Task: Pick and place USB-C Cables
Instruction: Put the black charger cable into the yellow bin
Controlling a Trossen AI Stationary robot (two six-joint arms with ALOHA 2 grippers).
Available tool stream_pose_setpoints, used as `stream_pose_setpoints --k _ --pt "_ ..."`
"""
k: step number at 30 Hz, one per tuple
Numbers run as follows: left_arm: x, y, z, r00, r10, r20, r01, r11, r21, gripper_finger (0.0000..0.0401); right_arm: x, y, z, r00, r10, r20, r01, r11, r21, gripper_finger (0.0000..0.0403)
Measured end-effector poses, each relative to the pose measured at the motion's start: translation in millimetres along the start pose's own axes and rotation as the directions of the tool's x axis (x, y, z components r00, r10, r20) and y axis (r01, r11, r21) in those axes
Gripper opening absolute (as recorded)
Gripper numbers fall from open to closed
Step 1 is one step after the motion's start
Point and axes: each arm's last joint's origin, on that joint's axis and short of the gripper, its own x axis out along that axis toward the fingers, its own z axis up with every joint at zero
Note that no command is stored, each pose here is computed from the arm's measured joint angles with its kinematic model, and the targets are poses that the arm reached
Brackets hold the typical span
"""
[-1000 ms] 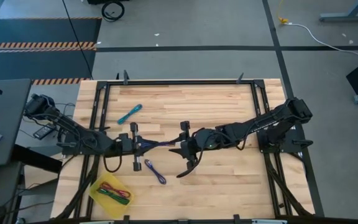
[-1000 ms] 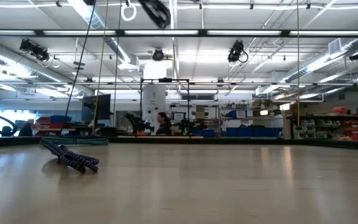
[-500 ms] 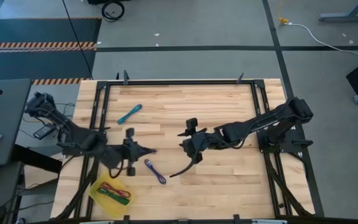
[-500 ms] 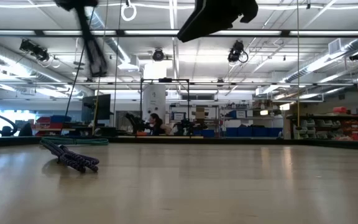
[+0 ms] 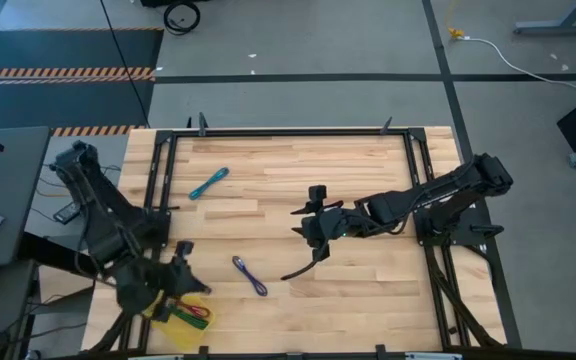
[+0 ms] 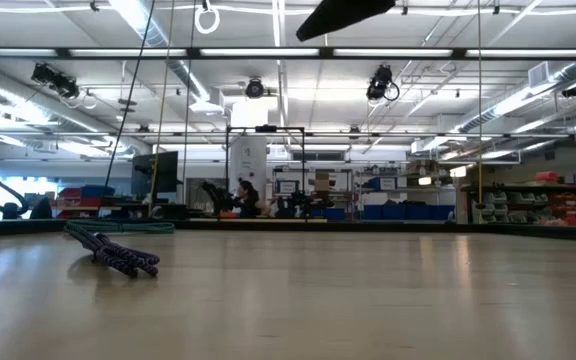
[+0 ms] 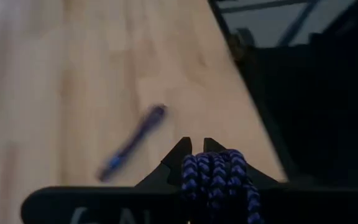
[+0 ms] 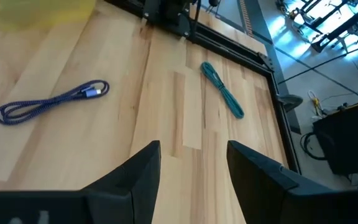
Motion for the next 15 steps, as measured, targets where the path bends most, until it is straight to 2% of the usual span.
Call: stream_pose_setpoints --k 3,6,10,15 --pt "6.2 -12.0 -12.1 0.991 -0.013 -0.134 0.005 0.998 -0.065 0.0035 0.0 0.5 -1.1 1.0 0.011 -0.009 -0.011 1.0 0.001 0.019" --pt "16.2 -18.7 -27.1 0.954 0.038 -0.297 -0.066 0.994 -0.083 0.0035 0.0 0.9 -1.7 1.0 0.021 -0.013 -0.02 0.999 0.028 0.019" --pt "32.7 -26.9 -36.8 0.921 0.085 -0.381 -0.112 0.992 -0.05 0.0035 0.0 1.1 -2.3 0.999 0.026 -0.019 -0.025 0.999 0.034 0.019" --pt "49.1 -32.9 -44.1 0.872 0.069 -0.485 -0.108 0.993 -0.052 0.0035 -0.1 1.6 -3.6 0.999 0.034 -0.03 -0.033 0.999 0.035 0.0188"
